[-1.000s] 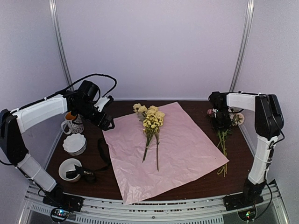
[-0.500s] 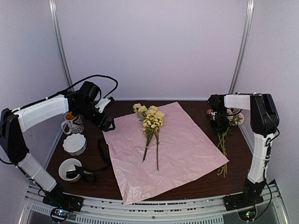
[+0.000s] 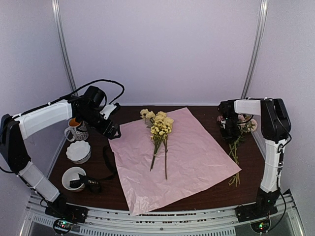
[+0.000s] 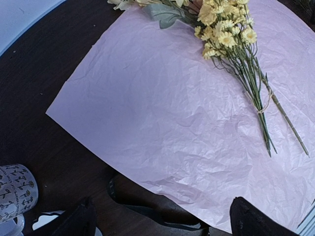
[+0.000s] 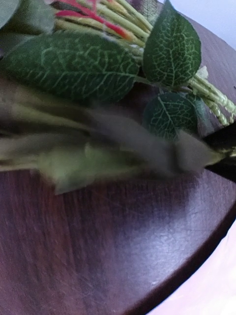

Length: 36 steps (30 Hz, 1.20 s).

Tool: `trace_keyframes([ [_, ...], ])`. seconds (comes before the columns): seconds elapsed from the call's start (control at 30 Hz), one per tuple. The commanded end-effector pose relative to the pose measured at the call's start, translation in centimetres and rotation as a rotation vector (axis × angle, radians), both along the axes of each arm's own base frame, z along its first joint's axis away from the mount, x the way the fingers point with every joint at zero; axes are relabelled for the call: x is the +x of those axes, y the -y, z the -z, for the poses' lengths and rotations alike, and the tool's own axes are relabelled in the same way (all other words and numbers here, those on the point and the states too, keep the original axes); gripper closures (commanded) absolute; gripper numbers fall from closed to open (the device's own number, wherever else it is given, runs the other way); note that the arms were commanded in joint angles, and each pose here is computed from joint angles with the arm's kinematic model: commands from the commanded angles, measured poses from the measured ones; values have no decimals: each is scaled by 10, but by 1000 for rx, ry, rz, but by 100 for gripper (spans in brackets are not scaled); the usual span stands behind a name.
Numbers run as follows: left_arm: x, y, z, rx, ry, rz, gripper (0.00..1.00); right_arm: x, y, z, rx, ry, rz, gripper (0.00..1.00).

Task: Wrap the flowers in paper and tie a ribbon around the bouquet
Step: Pick up the fake flower from the center of the board, then pass from the right arm to the left

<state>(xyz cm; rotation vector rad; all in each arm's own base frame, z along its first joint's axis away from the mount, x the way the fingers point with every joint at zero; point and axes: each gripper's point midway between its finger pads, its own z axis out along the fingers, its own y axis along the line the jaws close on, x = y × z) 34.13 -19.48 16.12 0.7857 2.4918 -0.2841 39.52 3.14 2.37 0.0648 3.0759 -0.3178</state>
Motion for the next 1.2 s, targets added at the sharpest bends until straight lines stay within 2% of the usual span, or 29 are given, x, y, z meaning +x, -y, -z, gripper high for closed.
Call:
trace_keyframes([
  [0.0,3,7,-9,-20,23,24,2,0,4,-2,-8,-24,5,100],
  [0.07,3,6,-9,-18,25,23,3,2,10,-12,-39,4,3,100],
  [0.17,3,7,-11,-20,29,23,3,10,25,-52,-114,118,12,100],
  [0.3,2,10,-21,-42,64,36,3,17,33,-139,-159,378,-11,100],
  [0.43,-4,18,-51,-101,190,73,4,2,30,-227,-117,641,-56,100],
  [0.53,-9,24,-78,-175,296,100,6,-12,-6,-273,107,807,-174,100],
  [0.6,-16,31,-98,-236,350,140,7,-31,-58,-306,412,921,-318,100],
  [0.77,-58,75,-142,-360,450,366,12,-79,-132,-375,966,1158,-502,100],
  [0.87,-92,107,-174,-447,515,522,13,-103,-164,-408,1092,1272,-567,100],
  [1.03,-123,152,-219,-750,495,673,13,-136,-245,-423,1335,1209,-684,100],
  [1.1,-124,167,-221,-789,464,699,14,-146,-269,-427,1409,1193,-702,100],
  [1.17,-124,178,-217,-792,434,706,15,-154,-291,-426,1422,1162,-735,100],
])
